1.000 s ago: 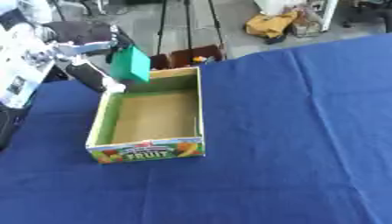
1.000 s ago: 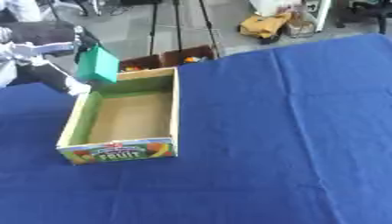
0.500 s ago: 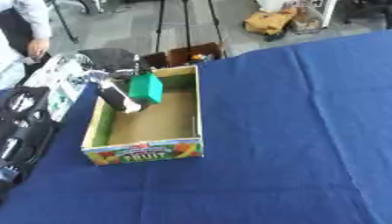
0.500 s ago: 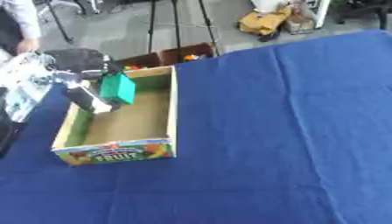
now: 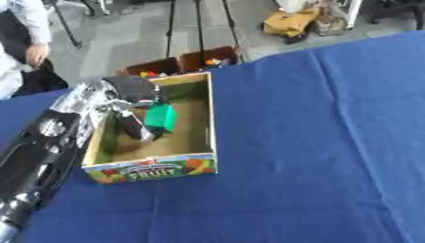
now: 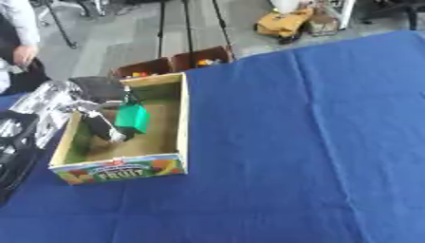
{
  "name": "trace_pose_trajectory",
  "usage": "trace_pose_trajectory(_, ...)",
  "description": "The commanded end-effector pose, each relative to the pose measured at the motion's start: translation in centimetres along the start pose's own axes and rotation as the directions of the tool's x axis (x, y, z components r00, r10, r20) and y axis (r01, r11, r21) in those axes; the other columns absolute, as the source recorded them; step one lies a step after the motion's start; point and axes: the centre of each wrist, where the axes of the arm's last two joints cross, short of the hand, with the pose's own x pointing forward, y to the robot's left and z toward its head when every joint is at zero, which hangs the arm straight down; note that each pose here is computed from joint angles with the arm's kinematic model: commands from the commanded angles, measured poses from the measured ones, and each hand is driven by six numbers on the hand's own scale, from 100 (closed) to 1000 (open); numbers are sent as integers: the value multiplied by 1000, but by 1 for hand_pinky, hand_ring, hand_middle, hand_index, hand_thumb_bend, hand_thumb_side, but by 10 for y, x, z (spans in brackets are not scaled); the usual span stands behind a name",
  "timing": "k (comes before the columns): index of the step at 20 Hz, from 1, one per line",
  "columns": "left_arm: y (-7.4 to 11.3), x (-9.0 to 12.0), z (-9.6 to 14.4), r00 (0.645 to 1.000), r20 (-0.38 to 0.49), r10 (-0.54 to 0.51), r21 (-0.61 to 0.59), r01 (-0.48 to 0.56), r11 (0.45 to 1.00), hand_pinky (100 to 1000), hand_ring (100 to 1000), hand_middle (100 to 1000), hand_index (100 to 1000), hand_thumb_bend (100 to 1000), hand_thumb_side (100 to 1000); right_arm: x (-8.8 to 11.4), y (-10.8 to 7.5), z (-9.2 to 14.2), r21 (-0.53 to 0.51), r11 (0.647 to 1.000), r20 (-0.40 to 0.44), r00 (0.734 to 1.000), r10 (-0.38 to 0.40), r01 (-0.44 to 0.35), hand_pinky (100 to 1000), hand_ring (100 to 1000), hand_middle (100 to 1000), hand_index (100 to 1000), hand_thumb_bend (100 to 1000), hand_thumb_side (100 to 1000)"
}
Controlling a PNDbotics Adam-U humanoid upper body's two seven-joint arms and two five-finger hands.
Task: Pick up objects on the table and place them in the box.
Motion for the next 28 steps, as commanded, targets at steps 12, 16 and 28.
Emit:
trace_pose_trajectory(12,1,-6,4,1000,12,18,-72,-17,997,807,930,1000,1000,100,599,5,-4,-9,4,1000,36,999,2,-2,727,780,507,720,125,618)
trace_pose_trajectory(16,0,-5,4,999,30,38,-72,-35,997,950,1000,1000,1000,195,730,5,-4,-9,5,1000,36,999,2,-2,728,780,506,719,129,620)
trace_pose_trajectory(28,9,-5,11,993,70,96,16,-98,995,1000,1000,1000,1000,449,992,5,-4,-8,1,1000,31,1000,1,-1,726,780,508,712,117,615)
